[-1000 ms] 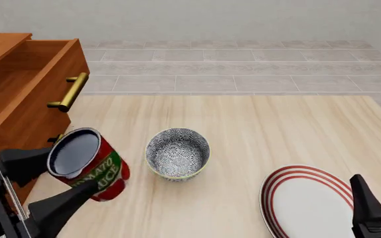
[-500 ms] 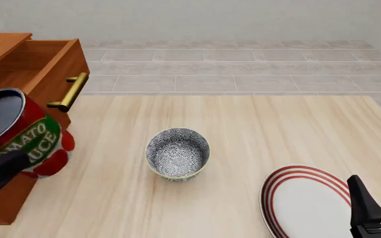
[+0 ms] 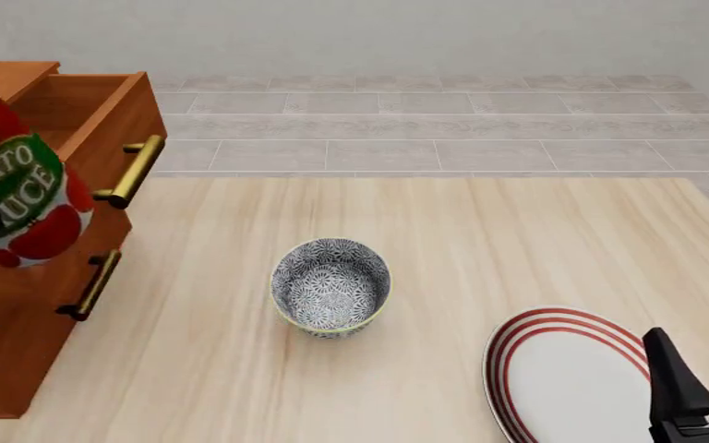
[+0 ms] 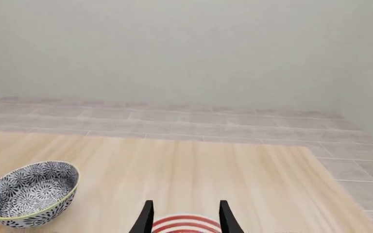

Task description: Put the ketchup in the top drawer of the cabinet.

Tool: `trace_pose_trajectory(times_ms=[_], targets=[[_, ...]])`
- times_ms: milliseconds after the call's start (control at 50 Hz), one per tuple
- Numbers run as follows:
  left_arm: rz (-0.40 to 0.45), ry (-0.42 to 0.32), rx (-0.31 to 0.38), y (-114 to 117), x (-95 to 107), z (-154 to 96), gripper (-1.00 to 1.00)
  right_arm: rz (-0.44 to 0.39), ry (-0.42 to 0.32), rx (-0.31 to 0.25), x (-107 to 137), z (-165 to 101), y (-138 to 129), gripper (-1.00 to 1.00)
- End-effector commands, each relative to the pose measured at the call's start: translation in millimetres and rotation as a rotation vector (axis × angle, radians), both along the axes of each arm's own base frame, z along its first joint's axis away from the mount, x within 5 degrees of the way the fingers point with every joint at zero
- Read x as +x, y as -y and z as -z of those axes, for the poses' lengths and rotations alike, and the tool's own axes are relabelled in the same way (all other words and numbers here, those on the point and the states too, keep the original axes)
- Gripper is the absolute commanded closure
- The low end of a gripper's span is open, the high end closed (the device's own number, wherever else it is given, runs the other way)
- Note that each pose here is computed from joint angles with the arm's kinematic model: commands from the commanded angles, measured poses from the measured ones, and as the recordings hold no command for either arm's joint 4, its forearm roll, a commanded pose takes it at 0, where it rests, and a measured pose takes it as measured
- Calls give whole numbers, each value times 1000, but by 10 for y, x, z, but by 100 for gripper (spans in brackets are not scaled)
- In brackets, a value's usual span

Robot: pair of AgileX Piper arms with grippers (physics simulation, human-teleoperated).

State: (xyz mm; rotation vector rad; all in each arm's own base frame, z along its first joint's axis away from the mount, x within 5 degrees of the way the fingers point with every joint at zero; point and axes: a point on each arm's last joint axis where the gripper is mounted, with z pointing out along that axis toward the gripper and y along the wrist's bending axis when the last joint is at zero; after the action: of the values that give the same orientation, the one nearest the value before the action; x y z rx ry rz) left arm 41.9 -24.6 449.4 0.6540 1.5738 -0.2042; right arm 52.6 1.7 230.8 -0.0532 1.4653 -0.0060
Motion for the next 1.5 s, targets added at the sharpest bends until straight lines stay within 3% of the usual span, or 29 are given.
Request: trace_pose_trajectory(times_ms=[20,80,120,180,340,460,560,620,760,960,1340,1380,1400,1500], targets=[[-40,3,17,21,83,-184,100,-4,-7,-3,5,24,-2,-100],[-6,70,26,-2,9,-278,100,-4,-9,-4,5,27,-3,-100],[-60,11,5,24,112,-277,100,-4,-10,-5,5,26,-2,-100],[-82,-14,-12,48,189,-302,100,-5,-13,-6,15,73,-4,-100],[-159,-19,30,73,404,-243,100,-3,-11,-8,12,60,-3,-100],[-199,-38,24,79,528,-265,100,-3,-13,-11,17,83,-3,-100],[-252,-30,9,52,619,-298,100,-2,-13,-9,19,90,-2,-100],[-314,40,18,-13,656,-350,100,-3,-12,-10,19,92,-3,-100],[-430,-41,-20,-95,1006,-295,100,-2,-13,-14,16,75,-2,-100],[-533,-93,-25,-236,1263,-114,100,-2,-16,-17,20,99,-2,-100],[-593,-125,-10,-340,1269,20,100,-8,-19,-15,19,94,-6,-100],[-591,-124,-5,-338,1263,19,100,-9,-20,-15,19,94,-6,-100],[-573,-110,41,-320,1228,58,100,-11,-21,-16,20,100,-7,-100],[-570,-128,30,-312,1253,87,100,-12,-23,-14,18,92,-8,-100]])
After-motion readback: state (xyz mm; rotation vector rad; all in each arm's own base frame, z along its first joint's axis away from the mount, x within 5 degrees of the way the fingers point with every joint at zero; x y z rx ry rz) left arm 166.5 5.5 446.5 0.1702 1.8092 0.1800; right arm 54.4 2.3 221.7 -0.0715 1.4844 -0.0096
